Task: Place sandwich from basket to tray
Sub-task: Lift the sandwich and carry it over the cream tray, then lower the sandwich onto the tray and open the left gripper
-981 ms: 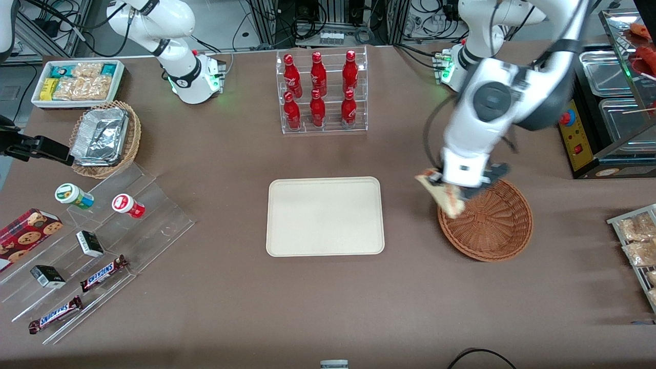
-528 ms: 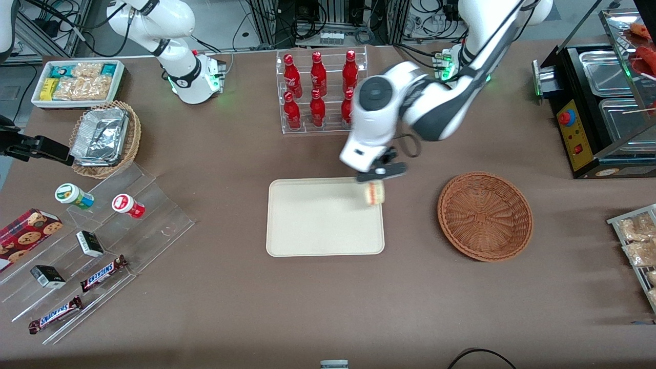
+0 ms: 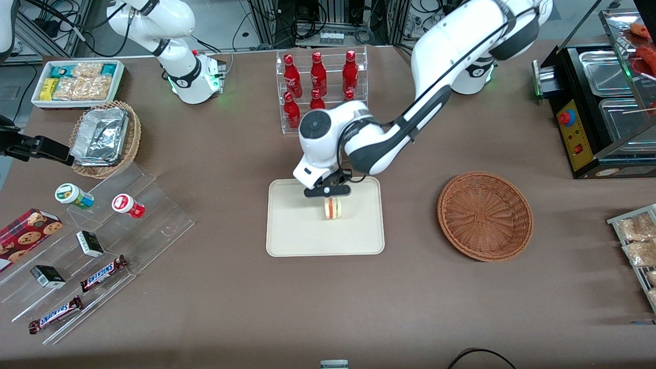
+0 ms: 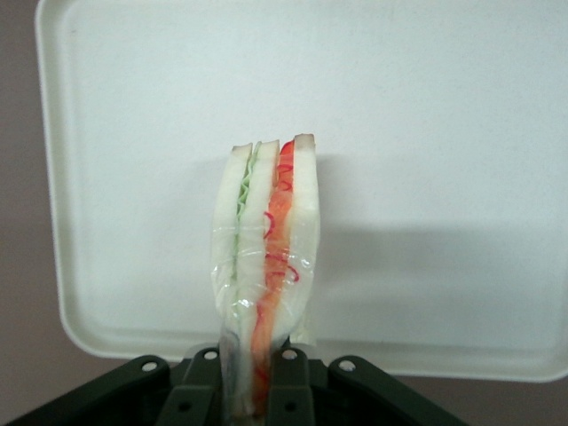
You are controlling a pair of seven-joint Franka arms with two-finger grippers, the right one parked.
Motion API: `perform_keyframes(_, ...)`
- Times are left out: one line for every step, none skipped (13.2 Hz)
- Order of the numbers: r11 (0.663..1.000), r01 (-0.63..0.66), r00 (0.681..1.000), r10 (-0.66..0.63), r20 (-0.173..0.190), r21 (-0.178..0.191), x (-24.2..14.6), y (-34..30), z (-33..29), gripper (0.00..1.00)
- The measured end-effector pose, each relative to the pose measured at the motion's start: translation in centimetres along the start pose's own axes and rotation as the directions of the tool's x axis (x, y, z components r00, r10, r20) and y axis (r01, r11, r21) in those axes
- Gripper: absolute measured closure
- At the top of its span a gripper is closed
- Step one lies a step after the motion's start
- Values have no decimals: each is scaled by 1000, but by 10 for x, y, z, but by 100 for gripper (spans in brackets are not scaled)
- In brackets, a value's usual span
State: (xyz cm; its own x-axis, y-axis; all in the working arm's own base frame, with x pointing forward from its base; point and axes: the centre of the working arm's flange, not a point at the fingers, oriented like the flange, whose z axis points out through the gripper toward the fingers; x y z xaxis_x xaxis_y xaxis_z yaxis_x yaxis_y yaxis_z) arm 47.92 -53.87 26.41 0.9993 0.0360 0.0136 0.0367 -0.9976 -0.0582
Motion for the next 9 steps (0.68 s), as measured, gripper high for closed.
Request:
perform_keyframes(1000, 1, 1000, -1, -12, 0, 6, 4, 5, 85)
perform_keyframes(1000, 0, 1000, 0, -24, 2, 10, 7, 7, 85)
perform_keyframes(1000, -3, 999, 4, -38, 7, 11, 11, 10, 85)
perform_keyframes(1000, -6, 999, 7, -52, 11, 12, 15, 13, 85)
perform_keyframes(1000, -8, 998, 8, -66, 8, 13, 19, 15, 85)
perform_keyframes(1000, -10, 997, 10, -77, 0, 16, 22, 17, 85)
perform_keyframes(1000, -18, 997, 17, -78, 1, 18, 22, 20, 85)
perform_keyframes(1000, -25, 997, 25, -76, 3, 19, 22, 24, 83)
perform_keyframes(999, -39, 996, 39, -76, 6, 19, 22, 26, 81)
